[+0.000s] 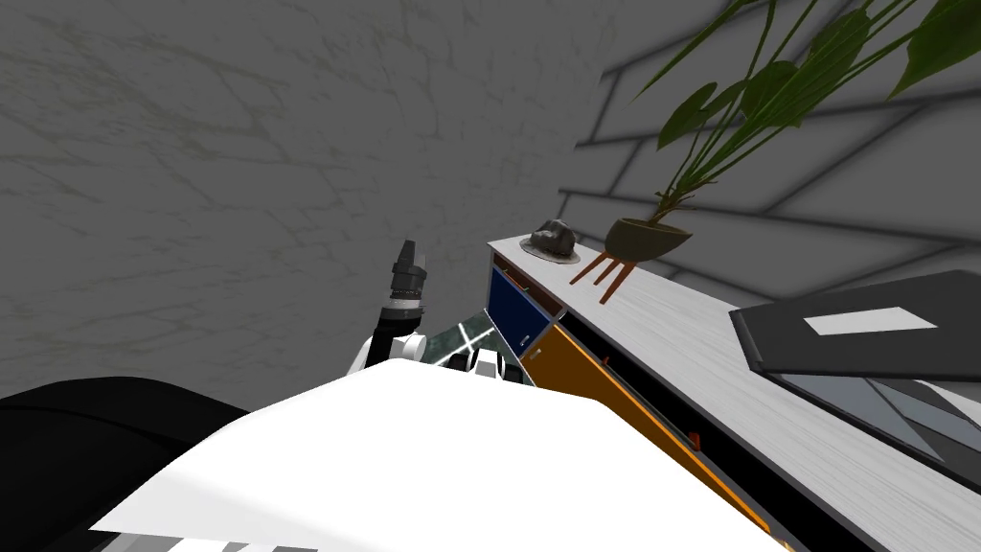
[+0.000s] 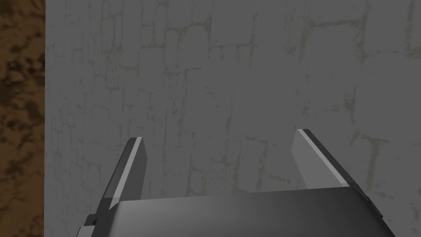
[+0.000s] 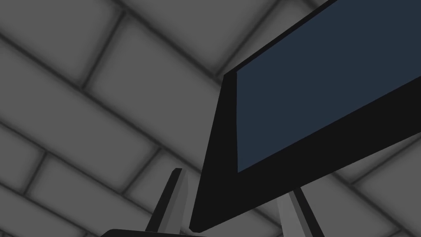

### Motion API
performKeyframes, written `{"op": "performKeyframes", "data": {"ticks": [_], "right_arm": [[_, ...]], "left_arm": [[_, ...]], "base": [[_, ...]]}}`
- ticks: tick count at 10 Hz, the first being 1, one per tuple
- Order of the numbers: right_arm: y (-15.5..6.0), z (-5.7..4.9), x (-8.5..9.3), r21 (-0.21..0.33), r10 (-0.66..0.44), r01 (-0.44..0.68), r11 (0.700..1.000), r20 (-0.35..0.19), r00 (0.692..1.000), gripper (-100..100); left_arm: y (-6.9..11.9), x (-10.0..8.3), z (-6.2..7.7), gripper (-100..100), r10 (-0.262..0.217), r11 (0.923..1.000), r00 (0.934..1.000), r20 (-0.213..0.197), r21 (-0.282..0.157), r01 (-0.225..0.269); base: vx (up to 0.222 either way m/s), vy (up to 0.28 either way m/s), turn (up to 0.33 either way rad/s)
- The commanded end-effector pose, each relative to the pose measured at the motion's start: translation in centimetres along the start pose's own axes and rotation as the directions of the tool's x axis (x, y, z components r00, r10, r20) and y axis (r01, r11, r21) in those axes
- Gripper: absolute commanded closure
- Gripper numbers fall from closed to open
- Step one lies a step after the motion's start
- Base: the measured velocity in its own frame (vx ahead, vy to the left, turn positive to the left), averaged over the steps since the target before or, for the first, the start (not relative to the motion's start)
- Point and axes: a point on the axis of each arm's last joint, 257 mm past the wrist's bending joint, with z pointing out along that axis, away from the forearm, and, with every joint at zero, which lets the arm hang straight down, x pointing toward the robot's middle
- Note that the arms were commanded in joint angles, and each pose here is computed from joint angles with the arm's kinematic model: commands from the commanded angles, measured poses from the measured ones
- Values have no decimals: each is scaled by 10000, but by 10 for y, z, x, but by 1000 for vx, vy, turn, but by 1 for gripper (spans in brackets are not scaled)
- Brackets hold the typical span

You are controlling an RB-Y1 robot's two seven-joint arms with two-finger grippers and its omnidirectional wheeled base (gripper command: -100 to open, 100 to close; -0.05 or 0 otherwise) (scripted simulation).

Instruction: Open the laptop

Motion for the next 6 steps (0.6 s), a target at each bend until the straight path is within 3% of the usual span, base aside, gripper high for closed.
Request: {"op": "performKeyframes", "data": {"ticks": [1,6], "right_arm": [[-10,-1,22,145,960,-958,9953,-149,9953,100],[-21,-3,65,413,2982,-2969,9540,-304,9540,100]], "left_arm": [[0,0,0,0,0,10000,10000,0,0,0],[0,0,0,0,0,10000,10000,0,0,0]], "base": [[-59,-25,55],[-61,-25,49]]}}
